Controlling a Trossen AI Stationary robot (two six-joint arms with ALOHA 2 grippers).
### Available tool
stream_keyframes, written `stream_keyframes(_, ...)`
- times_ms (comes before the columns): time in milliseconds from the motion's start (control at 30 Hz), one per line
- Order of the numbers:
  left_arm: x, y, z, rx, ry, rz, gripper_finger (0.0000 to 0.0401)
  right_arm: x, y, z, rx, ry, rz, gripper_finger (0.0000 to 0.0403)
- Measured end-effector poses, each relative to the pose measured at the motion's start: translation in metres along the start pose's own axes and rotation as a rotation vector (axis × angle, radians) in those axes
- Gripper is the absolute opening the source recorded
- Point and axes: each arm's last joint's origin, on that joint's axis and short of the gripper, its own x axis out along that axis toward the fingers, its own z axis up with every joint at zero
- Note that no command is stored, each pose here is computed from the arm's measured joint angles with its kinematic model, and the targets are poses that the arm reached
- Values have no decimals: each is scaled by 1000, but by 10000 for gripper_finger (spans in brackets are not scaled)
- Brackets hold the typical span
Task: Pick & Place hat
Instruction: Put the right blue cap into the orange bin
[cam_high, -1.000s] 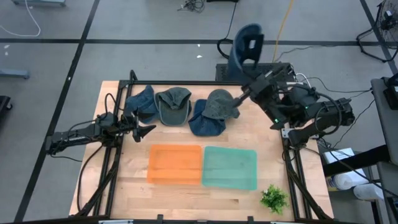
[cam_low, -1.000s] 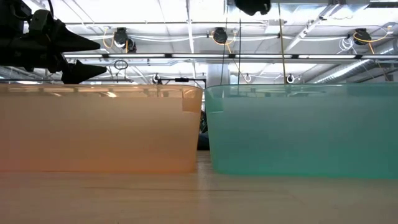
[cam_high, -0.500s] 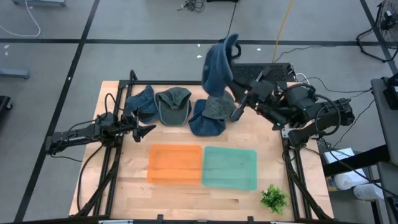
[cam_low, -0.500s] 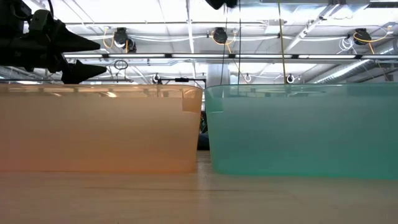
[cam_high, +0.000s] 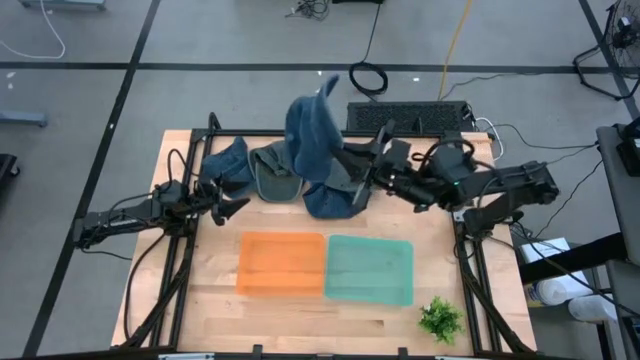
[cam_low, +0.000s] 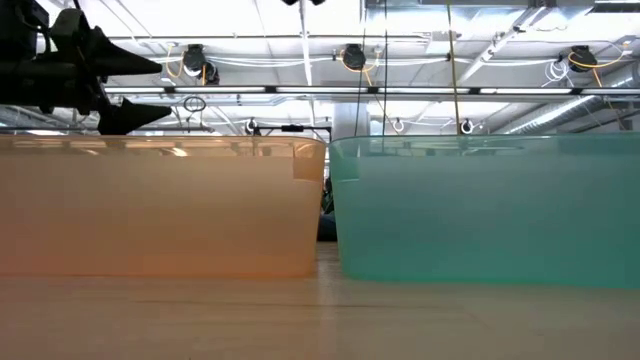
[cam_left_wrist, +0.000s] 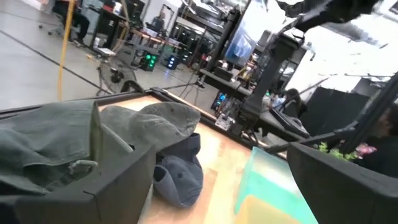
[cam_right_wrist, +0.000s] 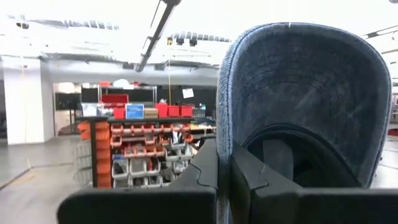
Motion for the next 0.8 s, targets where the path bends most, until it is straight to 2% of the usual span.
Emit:
stream_keyframes(133,0,-1,2,-61,-20,-19,381,10,7,-13,-5,-25,-8,0)
stream_keyframes(367,-1,-6,12,-52,-116,-81,382,21,7,-22,47,-91,-29,0)
stream_keyframes(600,-4,-13,24,-49,-233,-173,375,30,8,-24,155,-232,64,0)
stream_keyframes(800,-8,-21,39,-44,-300,-228,371,33,7,-28,174,-244,78,0)
